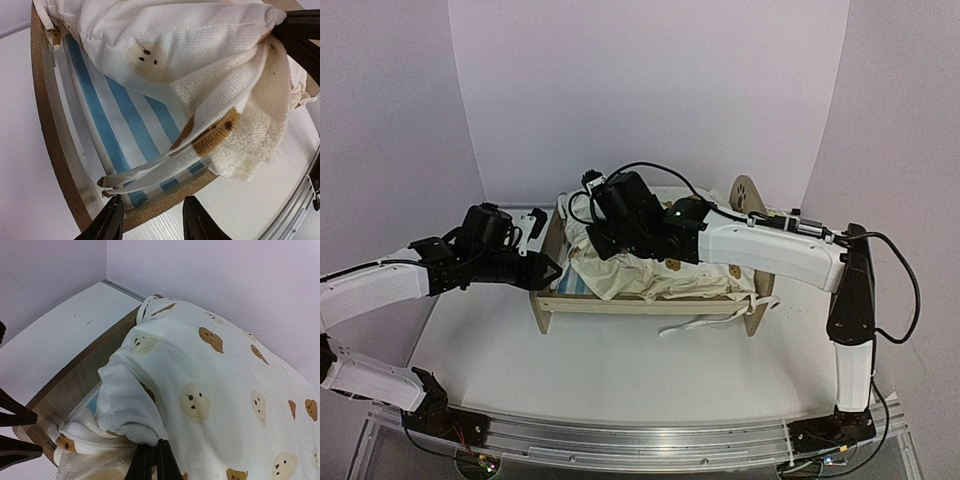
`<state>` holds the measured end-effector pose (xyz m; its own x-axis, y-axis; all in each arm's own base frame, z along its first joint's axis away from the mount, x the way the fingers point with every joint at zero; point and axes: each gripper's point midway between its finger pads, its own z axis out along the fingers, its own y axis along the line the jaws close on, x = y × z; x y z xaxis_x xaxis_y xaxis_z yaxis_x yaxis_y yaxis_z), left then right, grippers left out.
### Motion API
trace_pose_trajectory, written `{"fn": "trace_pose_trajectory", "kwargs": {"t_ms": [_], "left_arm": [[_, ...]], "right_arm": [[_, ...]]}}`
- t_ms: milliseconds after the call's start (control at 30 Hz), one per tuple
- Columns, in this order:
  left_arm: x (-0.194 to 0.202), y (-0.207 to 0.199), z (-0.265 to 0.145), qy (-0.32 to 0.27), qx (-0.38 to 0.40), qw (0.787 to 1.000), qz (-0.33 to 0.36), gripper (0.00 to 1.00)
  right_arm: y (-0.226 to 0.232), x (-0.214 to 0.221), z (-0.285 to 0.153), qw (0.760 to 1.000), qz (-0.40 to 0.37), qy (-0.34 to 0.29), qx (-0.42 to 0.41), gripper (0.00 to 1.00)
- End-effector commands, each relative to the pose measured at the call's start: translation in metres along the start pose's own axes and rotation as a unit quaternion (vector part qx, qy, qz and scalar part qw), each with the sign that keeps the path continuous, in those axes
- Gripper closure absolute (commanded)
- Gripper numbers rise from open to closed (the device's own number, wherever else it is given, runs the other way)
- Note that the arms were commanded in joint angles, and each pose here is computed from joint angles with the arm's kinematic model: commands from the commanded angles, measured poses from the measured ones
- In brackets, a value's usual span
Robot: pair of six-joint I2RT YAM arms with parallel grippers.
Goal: Set up the pet bed
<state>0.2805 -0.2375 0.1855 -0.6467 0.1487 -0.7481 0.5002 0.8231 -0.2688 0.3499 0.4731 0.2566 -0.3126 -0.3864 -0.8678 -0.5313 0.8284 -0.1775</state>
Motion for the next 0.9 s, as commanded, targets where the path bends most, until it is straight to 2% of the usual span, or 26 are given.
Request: {"fn": "trace_pose_trajectory", "kwargs": {"t_ms": [0,333,600,733,867], "left_arm": [[-0.014,0.000,0.009,-0.029,-0.011,0.999,0.024,0.60],[-0.015,0.016,0.021,-0.026,-0.056,0.997,0.039,0.69],[-0.015,0.012,0.031,-0.020,-0.042,0.998,0.052,0.74],[-0.016,0.010,0.033,-0.020,-0.037,0.998,0.051,0.91],[-0.019,0.013,0.028,-0.019,-0.049,0.998,0.040,0.99]], "right_arm": [[-0.011,-0.015,-0.001,1.000,0.004,-0.016,0.020,1.00],[-0.007,-0.012,-0.001,1.000,0.006,-0.012,0.009,1.00],[-0.008,-0.012,-0.003,1.000,0.007,-0.012,0.008,1.00],[-0.009,-0.011,-0.003,1.000,0.006,-0.011,0.010,1.00],[-0.010,-0.010,-0.003,1.000,0.005,-0.010,0.012,1.00]]}}
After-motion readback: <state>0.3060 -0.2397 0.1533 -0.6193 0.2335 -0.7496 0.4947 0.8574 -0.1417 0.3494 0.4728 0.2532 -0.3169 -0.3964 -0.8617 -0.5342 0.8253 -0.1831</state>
